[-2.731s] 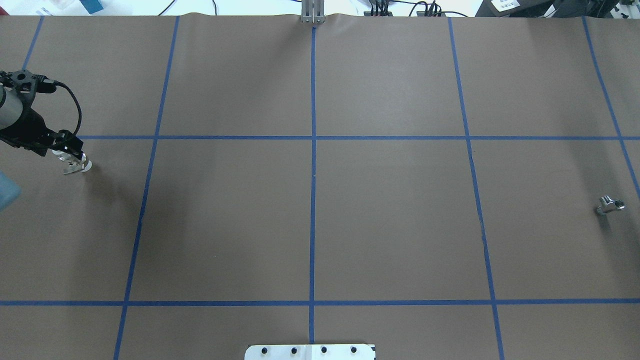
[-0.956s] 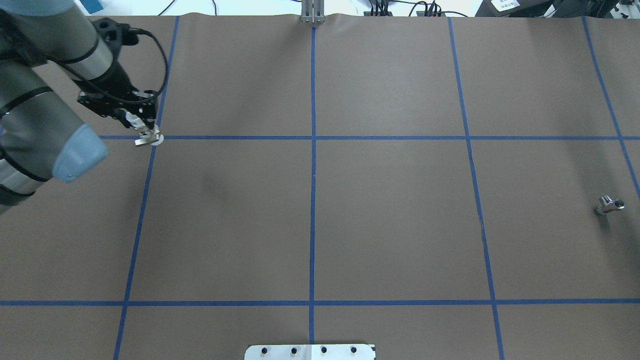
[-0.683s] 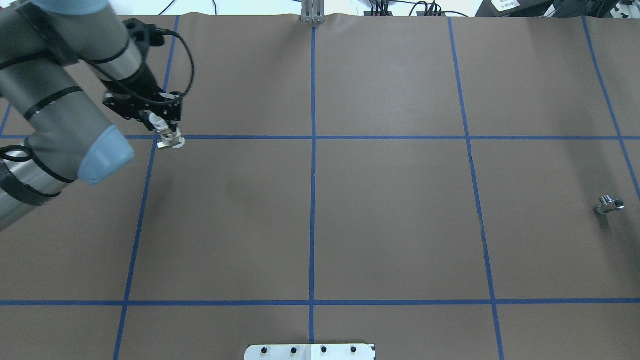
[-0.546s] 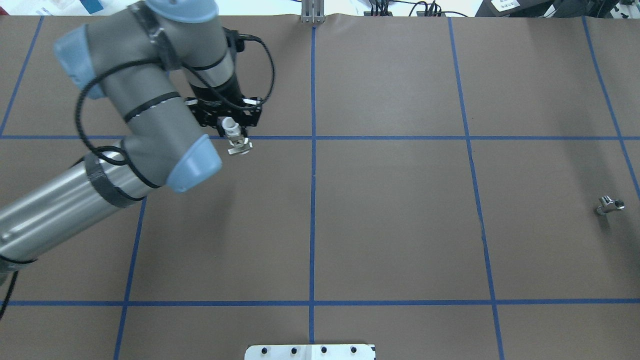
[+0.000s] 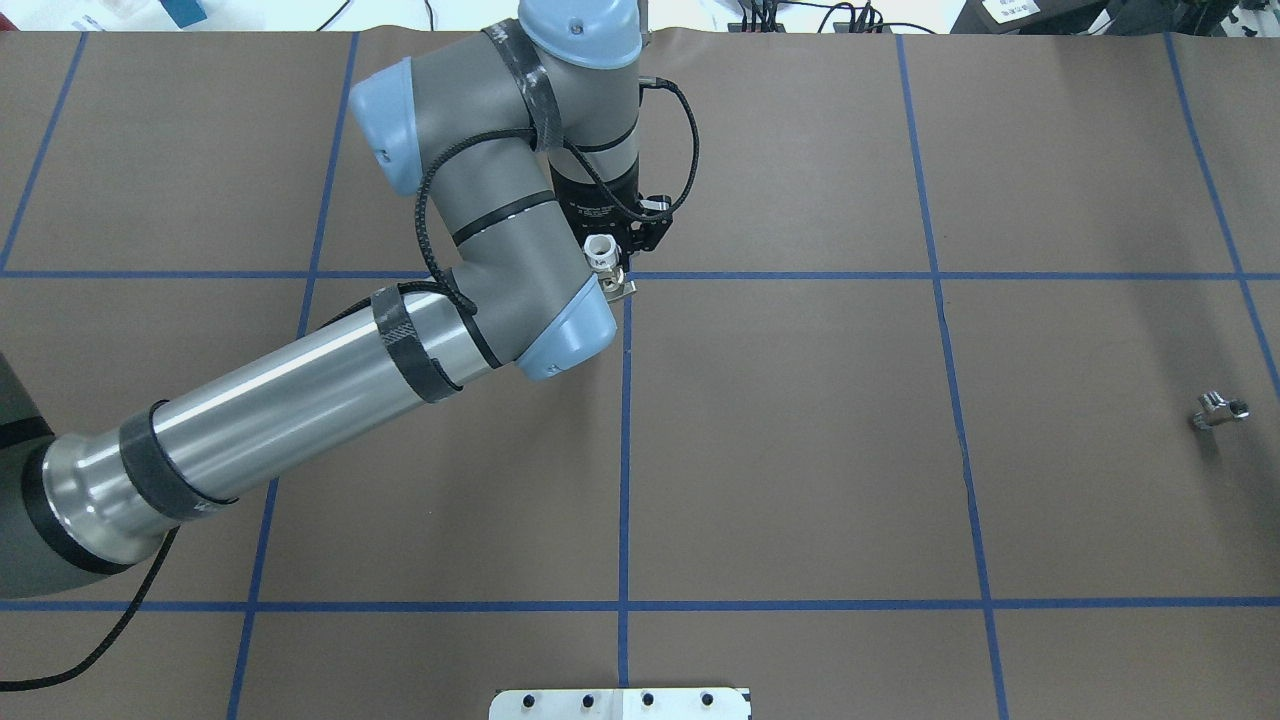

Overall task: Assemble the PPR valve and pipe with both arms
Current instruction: 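Lift the valve and carry it toward the table center, then hold the valve above the center grid crossing, adjusting position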

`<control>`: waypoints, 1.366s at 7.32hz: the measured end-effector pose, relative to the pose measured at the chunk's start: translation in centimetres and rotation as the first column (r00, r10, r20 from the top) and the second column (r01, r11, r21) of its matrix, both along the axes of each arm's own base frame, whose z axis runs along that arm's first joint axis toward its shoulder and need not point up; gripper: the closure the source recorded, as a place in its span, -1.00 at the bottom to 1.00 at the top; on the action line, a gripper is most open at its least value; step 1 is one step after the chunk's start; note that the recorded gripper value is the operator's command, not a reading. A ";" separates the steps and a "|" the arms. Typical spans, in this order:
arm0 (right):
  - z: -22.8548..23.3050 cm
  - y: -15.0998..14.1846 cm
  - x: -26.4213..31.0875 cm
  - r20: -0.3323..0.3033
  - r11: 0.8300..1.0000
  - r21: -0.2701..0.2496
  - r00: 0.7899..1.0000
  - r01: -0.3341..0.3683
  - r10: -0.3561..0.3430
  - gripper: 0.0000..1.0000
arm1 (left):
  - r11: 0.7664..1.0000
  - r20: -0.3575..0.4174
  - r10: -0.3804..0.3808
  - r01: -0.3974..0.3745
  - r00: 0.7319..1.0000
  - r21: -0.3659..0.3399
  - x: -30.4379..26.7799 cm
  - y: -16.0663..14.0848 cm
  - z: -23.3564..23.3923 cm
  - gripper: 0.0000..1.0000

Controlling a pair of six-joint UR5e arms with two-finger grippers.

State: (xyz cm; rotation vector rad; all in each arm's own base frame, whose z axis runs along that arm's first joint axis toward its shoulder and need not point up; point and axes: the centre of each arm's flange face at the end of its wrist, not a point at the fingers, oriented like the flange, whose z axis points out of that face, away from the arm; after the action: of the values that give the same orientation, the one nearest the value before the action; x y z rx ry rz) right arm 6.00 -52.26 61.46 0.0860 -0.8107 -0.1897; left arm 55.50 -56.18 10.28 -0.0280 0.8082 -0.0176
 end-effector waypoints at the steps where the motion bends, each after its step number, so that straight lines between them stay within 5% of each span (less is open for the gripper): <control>1: 0.4 0.0 0.0 0.000 1.000 0.013 1.000 0.000 0.000 -0.99 | 1.000 0.002 0.004 -0.004 1.000 0.009 1.6 0.0 0.4 1.00; 10: 0.9 -0.2 0.0 0.004 1.000 0.020 1.000 -0.003 0.003 -0.99 | 0.999 0.016 0.040 -0.041 0.999 0.017 5.1 1.2 2.5 1.00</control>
State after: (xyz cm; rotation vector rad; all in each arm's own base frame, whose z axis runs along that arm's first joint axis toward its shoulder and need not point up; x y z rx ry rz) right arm 5.98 -52.51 62.37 0.1060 -0.8124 -0.1951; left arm 60.60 -55.00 12.77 -0.0282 0.7918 0.0273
